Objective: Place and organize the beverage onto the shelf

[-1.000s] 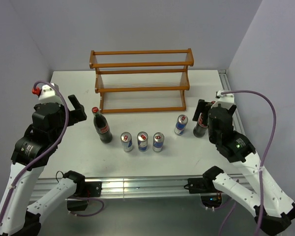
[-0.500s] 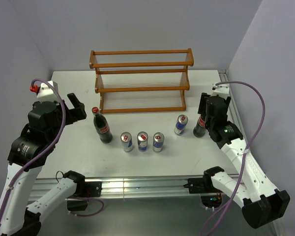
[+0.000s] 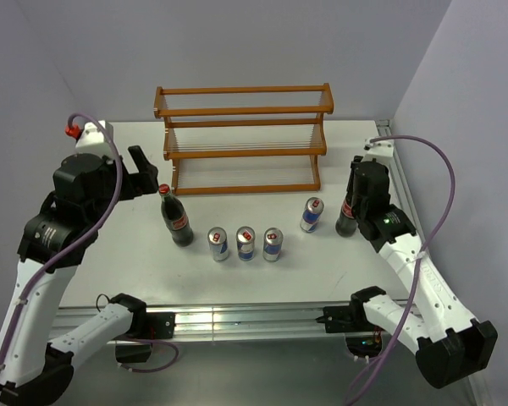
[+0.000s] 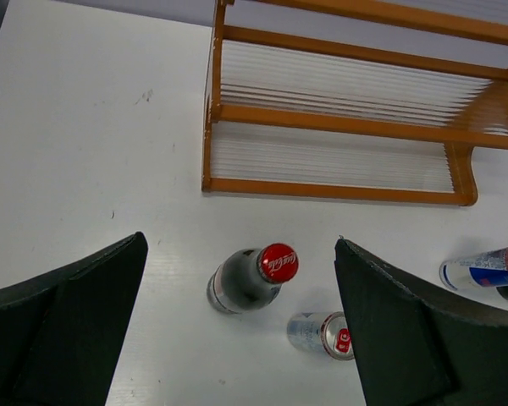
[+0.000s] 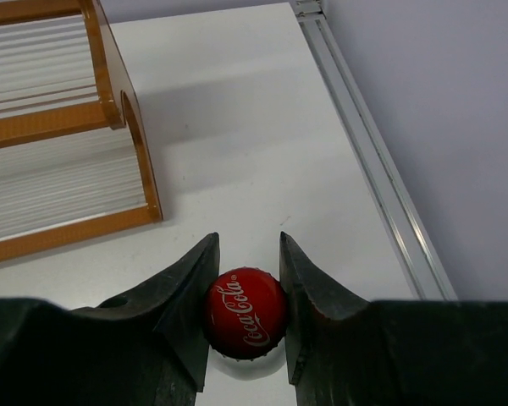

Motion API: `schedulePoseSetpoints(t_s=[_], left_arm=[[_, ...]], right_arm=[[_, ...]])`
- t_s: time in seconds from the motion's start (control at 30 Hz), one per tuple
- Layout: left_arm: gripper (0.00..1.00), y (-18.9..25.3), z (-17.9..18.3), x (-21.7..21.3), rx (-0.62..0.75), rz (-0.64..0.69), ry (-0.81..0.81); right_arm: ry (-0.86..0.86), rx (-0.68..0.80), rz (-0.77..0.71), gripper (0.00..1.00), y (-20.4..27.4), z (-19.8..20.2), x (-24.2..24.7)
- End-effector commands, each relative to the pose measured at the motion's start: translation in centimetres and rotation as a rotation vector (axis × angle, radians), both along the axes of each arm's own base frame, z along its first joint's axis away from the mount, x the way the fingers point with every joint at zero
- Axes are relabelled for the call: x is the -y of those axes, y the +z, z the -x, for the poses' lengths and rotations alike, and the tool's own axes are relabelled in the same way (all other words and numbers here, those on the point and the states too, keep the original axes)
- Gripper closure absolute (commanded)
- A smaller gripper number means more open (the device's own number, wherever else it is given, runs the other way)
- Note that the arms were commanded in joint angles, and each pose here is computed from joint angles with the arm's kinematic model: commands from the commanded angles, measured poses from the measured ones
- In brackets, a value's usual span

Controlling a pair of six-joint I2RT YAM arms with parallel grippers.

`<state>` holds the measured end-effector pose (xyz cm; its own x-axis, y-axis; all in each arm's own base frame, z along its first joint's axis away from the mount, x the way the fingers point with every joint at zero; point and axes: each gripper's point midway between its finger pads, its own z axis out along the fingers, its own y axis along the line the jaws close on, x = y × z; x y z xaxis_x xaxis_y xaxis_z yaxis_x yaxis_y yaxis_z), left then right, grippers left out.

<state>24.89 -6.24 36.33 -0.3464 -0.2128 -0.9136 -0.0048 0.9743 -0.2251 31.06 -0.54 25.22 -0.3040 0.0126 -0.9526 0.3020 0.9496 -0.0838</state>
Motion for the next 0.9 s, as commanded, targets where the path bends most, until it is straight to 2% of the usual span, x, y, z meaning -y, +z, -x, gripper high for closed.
schedulePoseSetpoints(t_s=[0.0,0.2,0.67,0.8,0.87], left_arm=[[0.00,4.0,-1.0,1.4,0.104,0.019,-0.072],[0.01,6.4,-2.9,4.1,0.153,0.052,-0.161],[0.00,8.9,-4.2,12.4,0.268,0.202,-0.465],[0.01,8.8,-5.1,15.8,0.300,0.170,-0.510],[0.00,9.0,-4.8,17.8,0.328,0.138,-0.516]], right_arm=[[-0.018,0.123,0.027,0.93,5.5,-1.3,0.5],[0.029,0.188,0.001,1.00,10.0,-2.0,-0.5],[0.109,0.308,0.004,1.00,21.1,-1.8,-3.1],[0.147,0.357,-0.032,1.00,25.1,-0.9,-4.5],[0.168,0.339,-0.032,1.00,25.4,-1.1,-5.4]])
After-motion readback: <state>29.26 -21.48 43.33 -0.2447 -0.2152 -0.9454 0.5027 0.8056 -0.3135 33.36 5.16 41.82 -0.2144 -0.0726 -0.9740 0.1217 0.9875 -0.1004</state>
